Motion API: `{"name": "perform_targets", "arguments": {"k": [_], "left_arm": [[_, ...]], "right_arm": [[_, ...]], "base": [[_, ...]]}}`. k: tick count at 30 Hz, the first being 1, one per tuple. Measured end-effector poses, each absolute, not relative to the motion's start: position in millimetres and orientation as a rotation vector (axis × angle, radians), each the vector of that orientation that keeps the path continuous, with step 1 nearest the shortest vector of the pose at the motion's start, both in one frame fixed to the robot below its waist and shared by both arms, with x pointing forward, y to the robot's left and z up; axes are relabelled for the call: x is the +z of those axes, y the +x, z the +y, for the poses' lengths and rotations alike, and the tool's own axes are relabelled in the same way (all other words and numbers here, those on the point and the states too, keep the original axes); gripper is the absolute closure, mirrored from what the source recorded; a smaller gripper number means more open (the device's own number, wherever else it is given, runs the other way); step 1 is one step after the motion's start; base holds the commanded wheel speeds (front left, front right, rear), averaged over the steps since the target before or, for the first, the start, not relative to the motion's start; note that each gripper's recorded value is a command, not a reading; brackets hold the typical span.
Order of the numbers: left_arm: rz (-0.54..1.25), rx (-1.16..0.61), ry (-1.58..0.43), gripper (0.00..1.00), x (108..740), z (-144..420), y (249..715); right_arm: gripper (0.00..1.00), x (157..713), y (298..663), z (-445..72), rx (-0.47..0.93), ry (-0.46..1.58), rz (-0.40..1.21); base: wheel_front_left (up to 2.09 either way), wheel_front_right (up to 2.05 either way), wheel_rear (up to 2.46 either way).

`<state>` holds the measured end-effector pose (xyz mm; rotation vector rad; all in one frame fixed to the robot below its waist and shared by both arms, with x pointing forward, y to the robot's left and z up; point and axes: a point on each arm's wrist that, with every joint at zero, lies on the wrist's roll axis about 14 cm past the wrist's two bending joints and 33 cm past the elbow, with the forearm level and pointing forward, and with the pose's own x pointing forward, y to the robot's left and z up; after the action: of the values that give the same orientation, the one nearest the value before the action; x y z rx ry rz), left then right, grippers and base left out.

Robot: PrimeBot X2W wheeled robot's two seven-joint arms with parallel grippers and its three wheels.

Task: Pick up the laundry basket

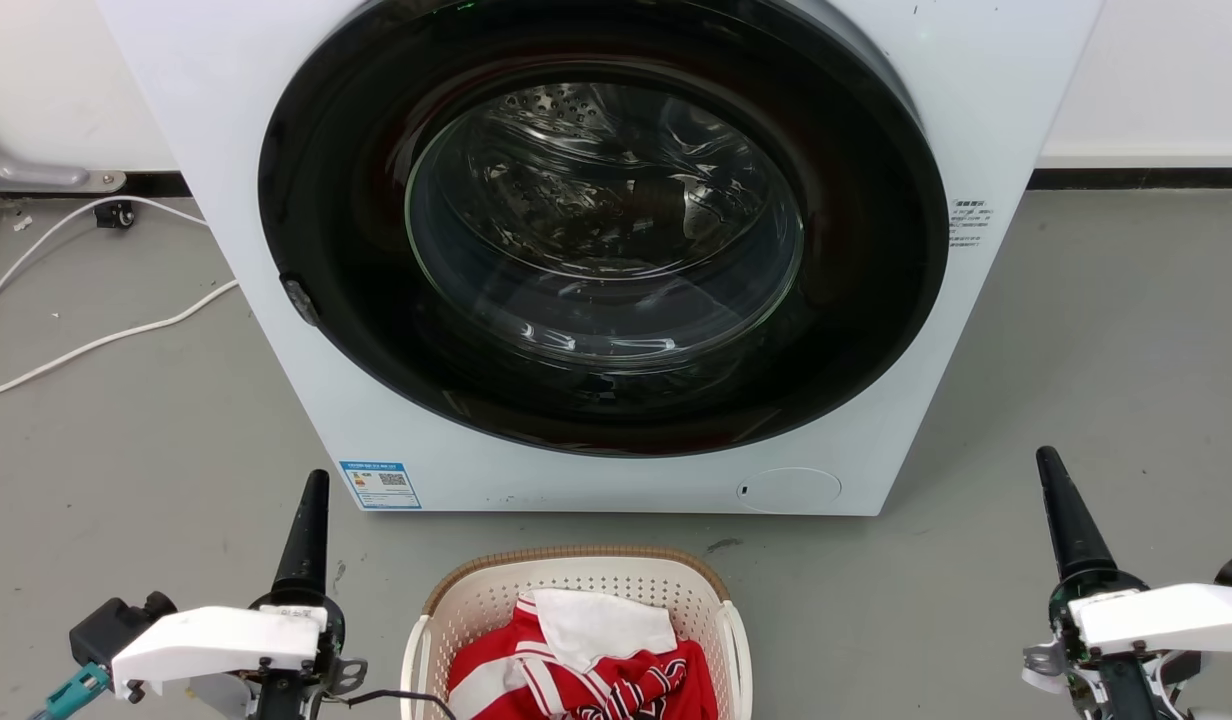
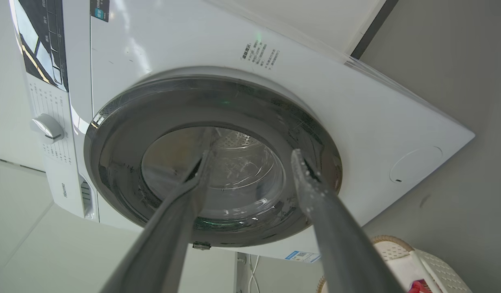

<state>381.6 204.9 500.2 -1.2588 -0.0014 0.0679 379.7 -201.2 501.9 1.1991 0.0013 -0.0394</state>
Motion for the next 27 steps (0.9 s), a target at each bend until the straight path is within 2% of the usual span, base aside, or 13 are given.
{"name": "perform_targets", "arguments": {"k": [12,27], "left_arm": [[-0.007,0.061,-1.018,0.00,506.3,199.8,380.8],[-0.056,0.054,-0.803,0.00,517.3,201.5,378.5]], "right_arm": [[0.00,509.2,376.7,-191.7,-0.003,0.893,-0.008],[0.00,520.5,374.0,-185.2,0.029,0.638,-0.049]], "base": [[0.00,0.00,0.00],[0.00,0.00,0.00]]}}
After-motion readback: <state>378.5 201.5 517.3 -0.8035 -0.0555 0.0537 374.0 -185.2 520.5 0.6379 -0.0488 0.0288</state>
